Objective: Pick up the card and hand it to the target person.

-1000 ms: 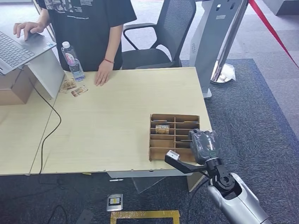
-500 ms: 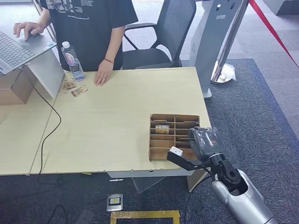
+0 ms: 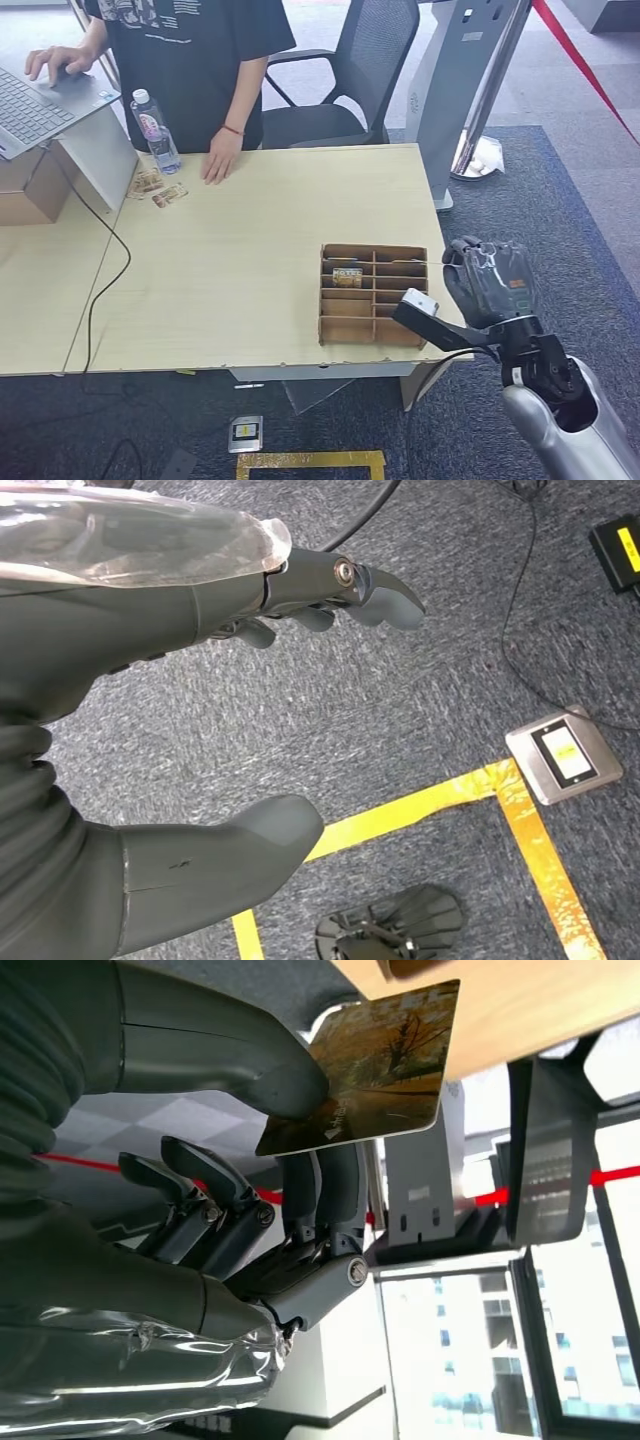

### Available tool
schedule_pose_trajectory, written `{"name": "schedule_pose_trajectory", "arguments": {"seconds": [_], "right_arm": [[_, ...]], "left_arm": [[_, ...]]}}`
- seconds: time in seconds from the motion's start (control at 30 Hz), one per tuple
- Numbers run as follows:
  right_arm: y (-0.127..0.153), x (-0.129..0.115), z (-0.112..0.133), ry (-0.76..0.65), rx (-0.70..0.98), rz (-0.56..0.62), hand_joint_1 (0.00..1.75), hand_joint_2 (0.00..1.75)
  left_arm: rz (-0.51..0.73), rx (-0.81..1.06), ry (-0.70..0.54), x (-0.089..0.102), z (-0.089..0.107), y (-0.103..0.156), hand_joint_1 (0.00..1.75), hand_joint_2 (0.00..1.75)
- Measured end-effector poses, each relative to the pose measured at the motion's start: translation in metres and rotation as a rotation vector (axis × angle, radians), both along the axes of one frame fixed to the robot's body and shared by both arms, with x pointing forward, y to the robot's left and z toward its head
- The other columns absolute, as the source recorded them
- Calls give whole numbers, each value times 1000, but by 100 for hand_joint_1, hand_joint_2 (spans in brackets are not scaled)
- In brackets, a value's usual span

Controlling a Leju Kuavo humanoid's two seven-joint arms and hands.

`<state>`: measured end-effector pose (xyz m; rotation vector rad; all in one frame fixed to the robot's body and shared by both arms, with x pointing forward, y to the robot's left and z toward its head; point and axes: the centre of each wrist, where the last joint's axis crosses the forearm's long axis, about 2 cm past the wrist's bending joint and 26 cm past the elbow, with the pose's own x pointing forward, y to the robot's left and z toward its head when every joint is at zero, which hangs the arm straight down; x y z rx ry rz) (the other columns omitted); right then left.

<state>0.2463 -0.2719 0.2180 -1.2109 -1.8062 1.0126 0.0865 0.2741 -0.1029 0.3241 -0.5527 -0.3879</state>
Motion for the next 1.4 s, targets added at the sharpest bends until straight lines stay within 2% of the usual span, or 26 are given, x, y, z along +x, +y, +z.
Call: {"name": "schedule_pose_trajectory", "arguments": {"seconds": [0.27,0.57,0.73,0.97,1.23,1.4], "right_arm": [[-8,-15,26,-133,39,-12,175,175],[-11,-20,37,-186,44,-16,175,175],[-11,-17,39,-239,-5,-69,175,175],[-6,7,38,-332,-75,-152,175,175],[11,59,40,-354,-118,-185,175,175],[25,91,42,-310,-151,-189,175,175]], "left_arm": [[-4,2,-2,0,0,1,0,175],[-5,3,-3,1,0,1,0,175],[-9,4,-3,2,0,0,0,175],[-26,-5,-3,9,2,-5,0,175],[-33,-7,-5,15,4,-9,0,175],[-44,-8,-6,19,4,-12,0,175]]}}
